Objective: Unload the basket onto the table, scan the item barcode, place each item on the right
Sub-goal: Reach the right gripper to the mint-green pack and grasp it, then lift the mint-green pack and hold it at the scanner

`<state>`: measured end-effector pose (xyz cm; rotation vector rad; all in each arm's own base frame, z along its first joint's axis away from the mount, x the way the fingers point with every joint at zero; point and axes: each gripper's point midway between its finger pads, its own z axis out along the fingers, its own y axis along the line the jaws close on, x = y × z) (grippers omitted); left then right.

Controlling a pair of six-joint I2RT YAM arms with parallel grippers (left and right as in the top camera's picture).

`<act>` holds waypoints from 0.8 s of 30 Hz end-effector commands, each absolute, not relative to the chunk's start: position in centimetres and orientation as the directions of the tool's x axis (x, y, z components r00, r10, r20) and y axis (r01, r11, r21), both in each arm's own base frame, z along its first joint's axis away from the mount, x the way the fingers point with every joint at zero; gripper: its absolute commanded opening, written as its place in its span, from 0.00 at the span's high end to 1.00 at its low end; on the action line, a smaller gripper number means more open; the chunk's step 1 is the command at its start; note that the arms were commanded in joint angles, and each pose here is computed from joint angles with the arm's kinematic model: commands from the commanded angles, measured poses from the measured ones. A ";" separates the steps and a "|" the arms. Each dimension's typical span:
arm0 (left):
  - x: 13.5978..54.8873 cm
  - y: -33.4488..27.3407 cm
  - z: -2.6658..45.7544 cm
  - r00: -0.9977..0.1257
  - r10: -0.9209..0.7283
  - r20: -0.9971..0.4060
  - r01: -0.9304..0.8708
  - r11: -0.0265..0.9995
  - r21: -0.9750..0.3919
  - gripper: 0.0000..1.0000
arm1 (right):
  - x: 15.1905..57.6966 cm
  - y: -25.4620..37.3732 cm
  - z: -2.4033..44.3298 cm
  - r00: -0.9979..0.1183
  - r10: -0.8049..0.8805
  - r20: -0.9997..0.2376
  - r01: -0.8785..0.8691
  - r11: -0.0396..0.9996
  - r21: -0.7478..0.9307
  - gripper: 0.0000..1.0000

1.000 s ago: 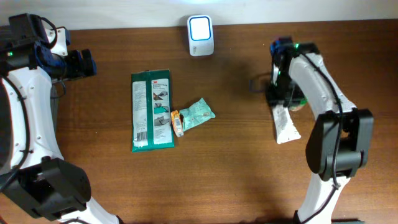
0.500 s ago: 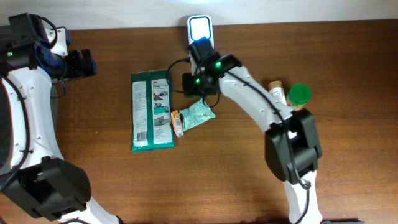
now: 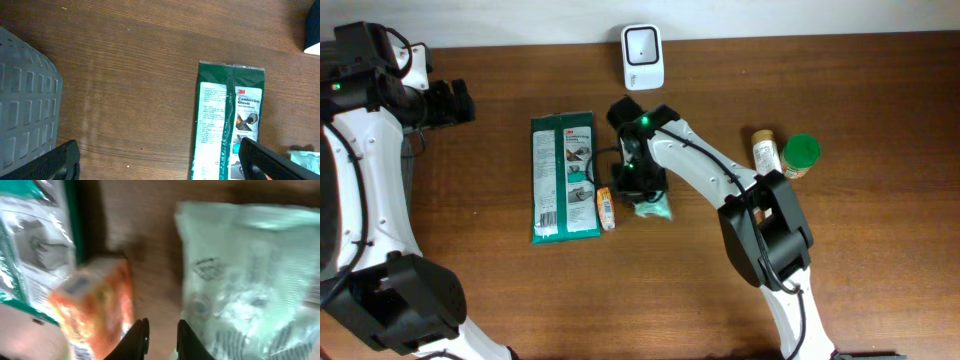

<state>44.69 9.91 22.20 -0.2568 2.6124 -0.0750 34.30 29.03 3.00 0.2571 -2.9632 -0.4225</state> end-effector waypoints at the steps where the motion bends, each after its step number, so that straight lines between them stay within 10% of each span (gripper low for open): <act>1: 44.7 10.0 22.7 -0.848 -0.179 -0.498 -0.156 0.984 -0.089 0.01 | 34.2 25.1 2.6 -0.961 -0.232 0.150 -0.203 0.961 0.186 0.82; 6: 44.7 10.0 22.7 -0.848 -0.179 -0.498 -0.156 0.984 -0.089 0.01 | 34.6 21.6 3.2 -0.936 -0.298 0.186 -0.266 0.947 0.179 0.78; 11: 44.7 10.0 22.7 -0.848 -0.179 -0.498 -0.156 0.984 -0.089 0.01 | 37.5 22.1 10.4 -0.946 -0.324 -0.029 -0.319 0.908 0.270 0.73; 13: 44.7 10.0 22.7 -0.848 -0.179 -0.498 -0.156 0.984 -0.089 0.01 | 39.2 19.6 12.1 -0.965 -0.252 -0.077 -0.263 0.923 0.279 0.49; 24: 44.7 10.0 22.7 -0.848 -0.179 -0.498 -0.155 0.984 -0.089 0.01 | 38.3 18.3 4.3 -0.992 -0.076 0.098 -0.014 0.850 0.527 0.26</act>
